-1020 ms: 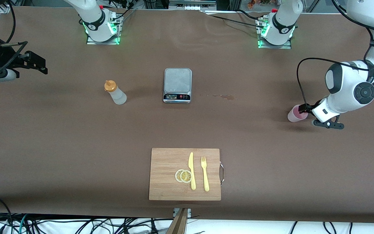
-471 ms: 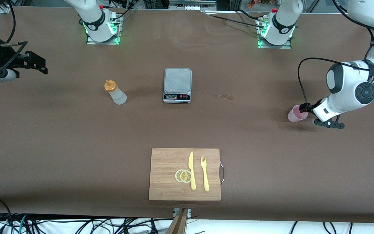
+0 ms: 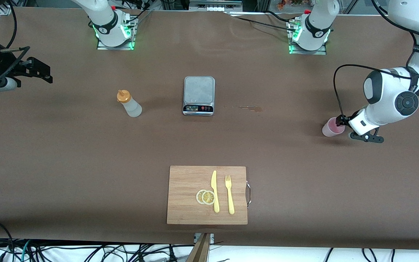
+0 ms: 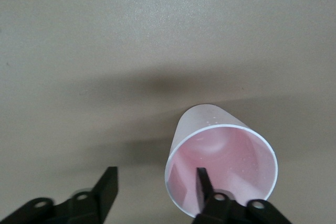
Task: Add sauce to pink cup with both arms
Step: 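Lift the pink cup with the left gripper and carry it to the scale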
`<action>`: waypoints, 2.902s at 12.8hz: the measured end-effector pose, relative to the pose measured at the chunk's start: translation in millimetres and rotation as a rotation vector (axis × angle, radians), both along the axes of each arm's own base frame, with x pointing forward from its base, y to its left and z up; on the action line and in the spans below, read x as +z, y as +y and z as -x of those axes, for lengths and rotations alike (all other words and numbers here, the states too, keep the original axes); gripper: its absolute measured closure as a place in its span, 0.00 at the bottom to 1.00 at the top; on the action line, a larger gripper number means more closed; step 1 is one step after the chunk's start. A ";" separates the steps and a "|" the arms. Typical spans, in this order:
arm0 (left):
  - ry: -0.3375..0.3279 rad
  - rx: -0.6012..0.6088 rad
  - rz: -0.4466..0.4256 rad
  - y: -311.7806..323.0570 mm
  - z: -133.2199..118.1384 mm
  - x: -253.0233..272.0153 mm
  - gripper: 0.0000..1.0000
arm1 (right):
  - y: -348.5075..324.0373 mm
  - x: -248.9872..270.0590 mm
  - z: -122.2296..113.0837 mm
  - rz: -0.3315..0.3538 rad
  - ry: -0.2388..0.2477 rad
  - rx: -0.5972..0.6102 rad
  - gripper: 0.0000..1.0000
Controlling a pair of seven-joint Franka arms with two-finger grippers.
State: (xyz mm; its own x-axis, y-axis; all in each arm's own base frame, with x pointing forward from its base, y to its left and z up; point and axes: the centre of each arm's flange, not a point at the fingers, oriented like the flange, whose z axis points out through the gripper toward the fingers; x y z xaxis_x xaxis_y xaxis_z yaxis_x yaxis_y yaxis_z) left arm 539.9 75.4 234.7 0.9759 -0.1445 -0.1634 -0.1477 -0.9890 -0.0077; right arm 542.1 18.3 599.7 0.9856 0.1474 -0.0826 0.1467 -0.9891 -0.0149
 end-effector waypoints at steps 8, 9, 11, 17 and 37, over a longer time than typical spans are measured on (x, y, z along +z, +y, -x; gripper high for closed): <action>-0.014 -0.004 0.001 -3.8 -3.8 6.6 0.95 | -0.6 -0.1 0.0 0.000 0.000 -0.001 0.00; -0.012 -0.004 0.001 -4.7 -5.7 9.0 0.95 | -0.6 -0.1 -0.1 0.000 0.000 -0.001 0.00; 0.008 -0.002 0.015 -15.8 -15.8 22.1 0.95 | -0.8 -0.1 -0.1 0.000 0.000 -0.002 0.00; -0.011 -0.052 0.087 -206.4 -32.0 77.5 0.96 | -1.8 -0.7 -0.4 0.000 0.001 -0.003 0.00; 0.079 0.116 0.138 -591.9 142.0 43.5 0.96 | -2.2 -1.0 -0.4 0.000 0.003 -0.004 0.00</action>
